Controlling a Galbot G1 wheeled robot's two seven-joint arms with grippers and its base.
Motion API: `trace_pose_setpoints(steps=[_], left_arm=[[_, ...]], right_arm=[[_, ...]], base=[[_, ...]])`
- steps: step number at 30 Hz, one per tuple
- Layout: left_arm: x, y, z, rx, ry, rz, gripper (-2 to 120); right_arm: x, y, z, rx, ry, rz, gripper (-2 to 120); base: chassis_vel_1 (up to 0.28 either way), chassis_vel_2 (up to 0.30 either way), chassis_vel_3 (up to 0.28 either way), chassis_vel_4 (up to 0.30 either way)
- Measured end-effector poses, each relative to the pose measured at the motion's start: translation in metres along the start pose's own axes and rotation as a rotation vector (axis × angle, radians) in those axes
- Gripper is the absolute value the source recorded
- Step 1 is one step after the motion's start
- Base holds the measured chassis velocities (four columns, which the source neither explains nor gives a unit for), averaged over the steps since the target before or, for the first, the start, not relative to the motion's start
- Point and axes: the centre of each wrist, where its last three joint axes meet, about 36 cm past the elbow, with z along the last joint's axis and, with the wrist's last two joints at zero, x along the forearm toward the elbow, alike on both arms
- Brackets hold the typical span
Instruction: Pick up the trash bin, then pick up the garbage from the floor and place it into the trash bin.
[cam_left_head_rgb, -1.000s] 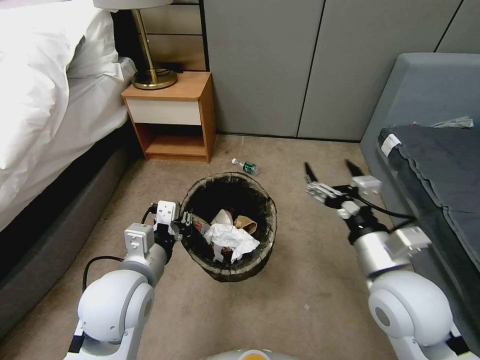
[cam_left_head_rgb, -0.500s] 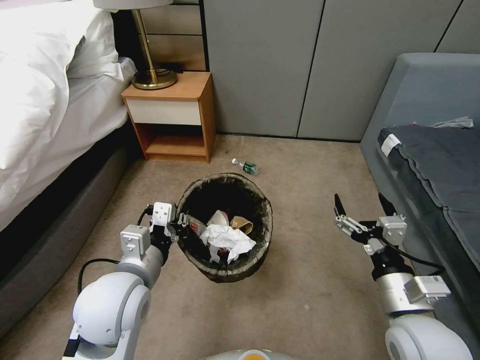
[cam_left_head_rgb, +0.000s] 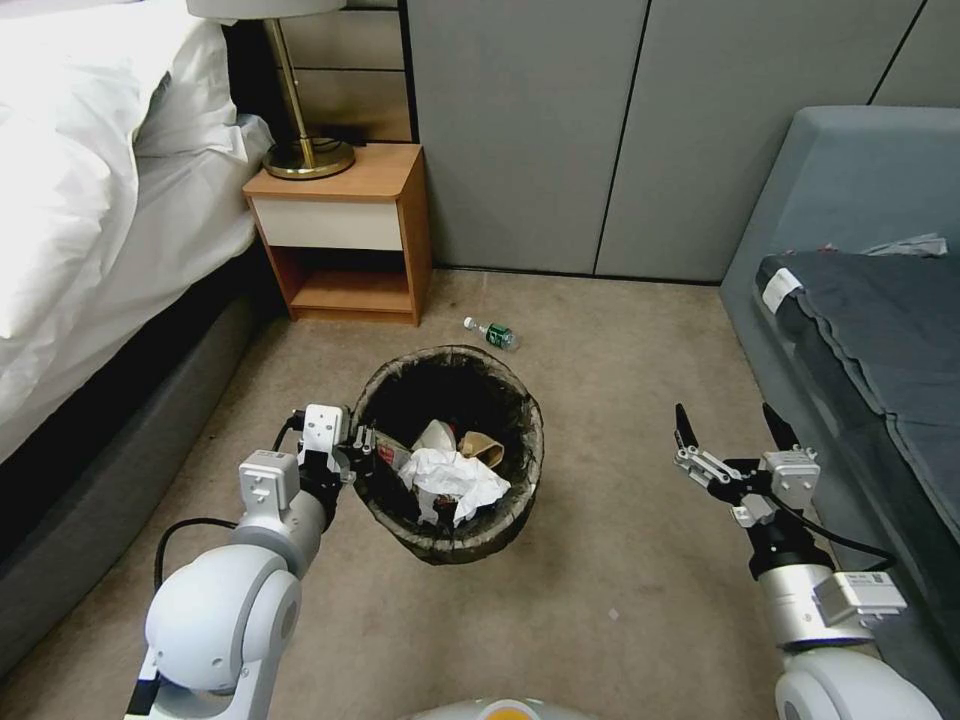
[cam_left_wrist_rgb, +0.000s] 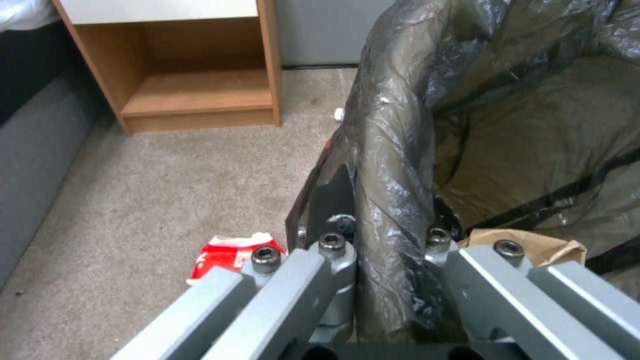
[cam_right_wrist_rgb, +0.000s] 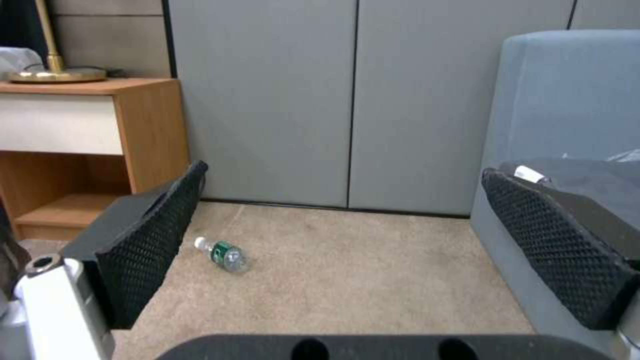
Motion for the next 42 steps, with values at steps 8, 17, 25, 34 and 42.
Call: trace_pose_setpoints(steps=[8, 17, 25, 34, 42], left_arm=[[-0.001, 0.0, 0.0, 0.0, 0.0, 0.0, 2], [-0.001, 0.0, 0.0, 0.0, 0.0, -0.001, 2], [0.001, 0.003, 0.001, -0.001, 0.003, -0.011, 2], [0.008, 0.012, 0.001, -0.018, 0.011, -0.044, 2], [0.01, 0.012, 0.001, -0.017, 0.011, -0.043, 2]], right_arm=[[0.001, 0.001, 0.001, -0.006, 0.004, 0.004, 100], [0.001, 0.005, 0.002, -0.013, 0.009, -0.003, 100], [0.0, 0.006, 0.002, -0.016, 0.01, -0.006, 100], [0.0, 0.007, 0.004, -0.018, 0.015, -0.008, 100], [-0.001, 0.006, 0.005, -0.018, 0.017, -0.008, 100]], base=[[-0.065, 0.049, 0.064, -0.056], [-0.09, 0.074, 0.089, -0.087], [-0.065, 0.086, 0.072, -0.064], [-0.1, 0.102, 0.094, -0.113], [-0.099, 0.088, 0.099, -0.098]])
